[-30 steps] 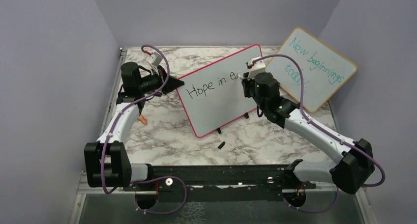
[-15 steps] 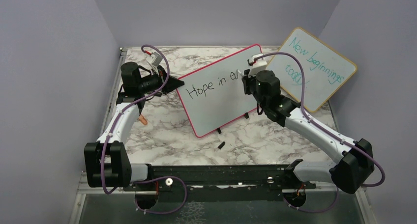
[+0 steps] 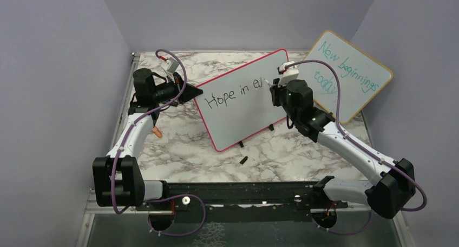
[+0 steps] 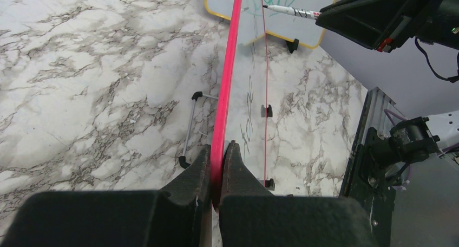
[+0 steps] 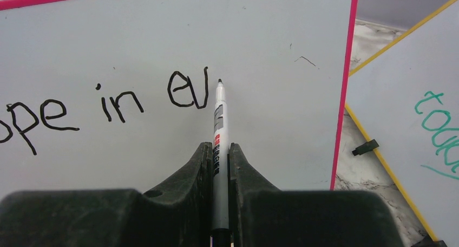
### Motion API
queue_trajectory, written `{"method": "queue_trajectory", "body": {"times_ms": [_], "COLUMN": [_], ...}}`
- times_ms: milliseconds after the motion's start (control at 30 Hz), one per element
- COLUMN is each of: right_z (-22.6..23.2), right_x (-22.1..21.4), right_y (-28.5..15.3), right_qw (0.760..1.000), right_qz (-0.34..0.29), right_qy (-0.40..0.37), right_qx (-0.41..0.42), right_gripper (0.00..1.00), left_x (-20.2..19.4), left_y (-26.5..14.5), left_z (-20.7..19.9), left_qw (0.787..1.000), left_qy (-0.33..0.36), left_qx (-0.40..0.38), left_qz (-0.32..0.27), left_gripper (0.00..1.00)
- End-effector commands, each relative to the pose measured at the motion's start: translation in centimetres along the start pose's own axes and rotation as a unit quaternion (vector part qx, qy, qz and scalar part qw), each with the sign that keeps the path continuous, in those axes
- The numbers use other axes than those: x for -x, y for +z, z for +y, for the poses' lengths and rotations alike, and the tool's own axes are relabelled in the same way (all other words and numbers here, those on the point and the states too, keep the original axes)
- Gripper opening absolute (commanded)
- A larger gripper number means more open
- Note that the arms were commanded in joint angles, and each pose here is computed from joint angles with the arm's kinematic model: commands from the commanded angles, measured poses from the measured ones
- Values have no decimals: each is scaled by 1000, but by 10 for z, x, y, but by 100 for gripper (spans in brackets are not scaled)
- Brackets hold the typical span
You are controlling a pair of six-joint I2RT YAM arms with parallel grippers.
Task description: Write a sentence on the whiteboard
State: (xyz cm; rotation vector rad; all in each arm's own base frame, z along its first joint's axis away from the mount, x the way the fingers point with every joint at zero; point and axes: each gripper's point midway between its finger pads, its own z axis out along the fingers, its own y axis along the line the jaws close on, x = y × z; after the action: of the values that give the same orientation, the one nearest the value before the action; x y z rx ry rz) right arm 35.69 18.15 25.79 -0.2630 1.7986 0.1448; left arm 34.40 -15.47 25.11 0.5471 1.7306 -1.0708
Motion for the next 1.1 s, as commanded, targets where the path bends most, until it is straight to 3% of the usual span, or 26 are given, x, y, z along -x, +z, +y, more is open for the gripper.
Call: {"method": "queue_trajectory", "body": {"times_ms": [0,767,1067], "right_z": [5,-8,-11], "right_x": [-9,-20,-5], "right_y": [2,14,18], "right_qw": [1000,1000,1000], "right_qz": [12,29,3], "right_qy": [5,6,10], "right_qx": [16,-5,-14], "right_gripper": [1,1,1], "left_x": [-42,-42,-42], "left_y": [2,2,2], "left_z": [25,24,25], "left_qw": [998,998,998], "left_qy": [4,4,5], "left_qx": [39,37,36], "left_qz": [47,48,48], "left_gripper": [0,0,0]}}
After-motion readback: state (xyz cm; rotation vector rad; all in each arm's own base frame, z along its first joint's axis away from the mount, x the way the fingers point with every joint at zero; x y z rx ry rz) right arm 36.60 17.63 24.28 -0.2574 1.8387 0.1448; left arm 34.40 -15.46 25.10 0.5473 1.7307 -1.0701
